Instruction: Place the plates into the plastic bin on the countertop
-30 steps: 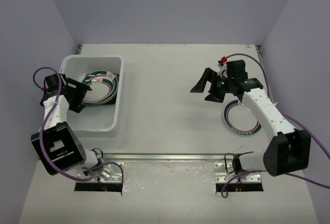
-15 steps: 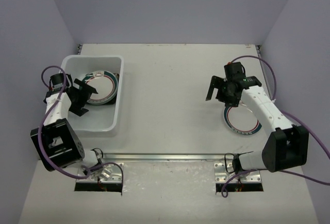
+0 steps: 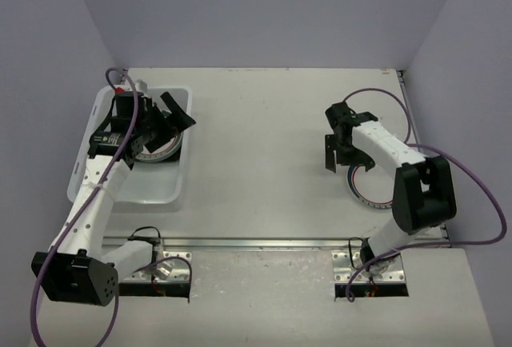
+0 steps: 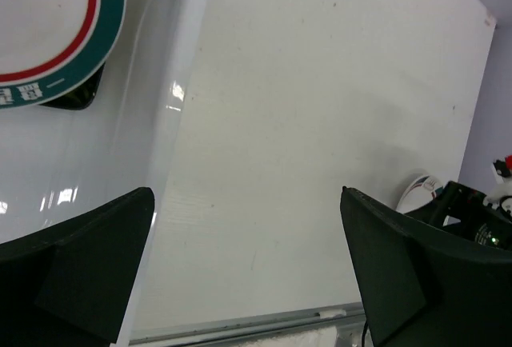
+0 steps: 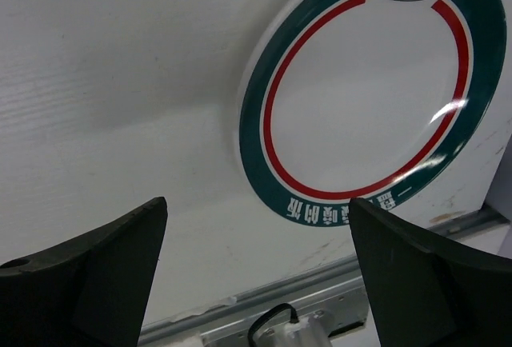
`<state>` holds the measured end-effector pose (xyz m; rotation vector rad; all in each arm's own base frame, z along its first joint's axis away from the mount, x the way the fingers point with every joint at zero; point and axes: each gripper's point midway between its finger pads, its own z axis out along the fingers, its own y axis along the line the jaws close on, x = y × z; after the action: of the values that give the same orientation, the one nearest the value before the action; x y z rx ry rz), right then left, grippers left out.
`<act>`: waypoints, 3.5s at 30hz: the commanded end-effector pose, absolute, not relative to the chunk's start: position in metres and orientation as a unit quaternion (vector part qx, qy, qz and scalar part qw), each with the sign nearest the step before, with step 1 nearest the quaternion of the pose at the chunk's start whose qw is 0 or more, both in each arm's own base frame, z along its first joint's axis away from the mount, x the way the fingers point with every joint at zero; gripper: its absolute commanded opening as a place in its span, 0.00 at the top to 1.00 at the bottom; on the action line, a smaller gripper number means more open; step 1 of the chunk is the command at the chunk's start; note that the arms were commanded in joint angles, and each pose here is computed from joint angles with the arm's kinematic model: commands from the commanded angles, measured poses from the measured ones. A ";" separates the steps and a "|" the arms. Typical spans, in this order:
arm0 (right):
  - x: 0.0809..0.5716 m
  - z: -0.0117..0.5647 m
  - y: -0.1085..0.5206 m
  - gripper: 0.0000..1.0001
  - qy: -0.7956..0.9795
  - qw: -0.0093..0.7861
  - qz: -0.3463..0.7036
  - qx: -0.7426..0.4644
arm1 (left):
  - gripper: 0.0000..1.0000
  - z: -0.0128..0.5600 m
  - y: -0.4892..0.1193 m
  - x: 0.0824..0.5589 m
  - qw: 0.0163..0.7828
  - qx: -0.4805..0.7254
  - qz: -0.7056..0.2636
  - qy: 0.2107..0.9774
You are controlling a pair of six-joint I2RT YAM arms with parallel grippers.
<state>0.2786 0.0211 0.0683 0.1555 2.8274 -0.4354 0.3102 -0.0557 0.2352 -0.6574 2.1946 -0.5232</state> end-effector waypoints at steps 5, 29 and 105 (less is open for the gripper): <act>0.297 0.046 0.017 0.19 0.954 0.125 -0.271 -0.028 | 0.00 0.195 -0.080 0.302 0.325 -0.213 -0.205 0.898; 0.304 0.016 0.043 1.00 0.925 0.164 -0.312 -0.140 | 0.00 0.196 -0.091 0.315 0.307 -0.151 -0.217 0.914; 0.237 0.310 0.226 0.01 0.832 0.485 0.213 -0.163 | 0.00 0.129 0.118 0.349 0.350 -0.580 -0.100 0.729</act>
<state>0.2330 0.2322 0.3370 -0.3418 1.9376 0.5870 0.3452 0.1080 0.1110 -1.5440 1.8884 -0.3028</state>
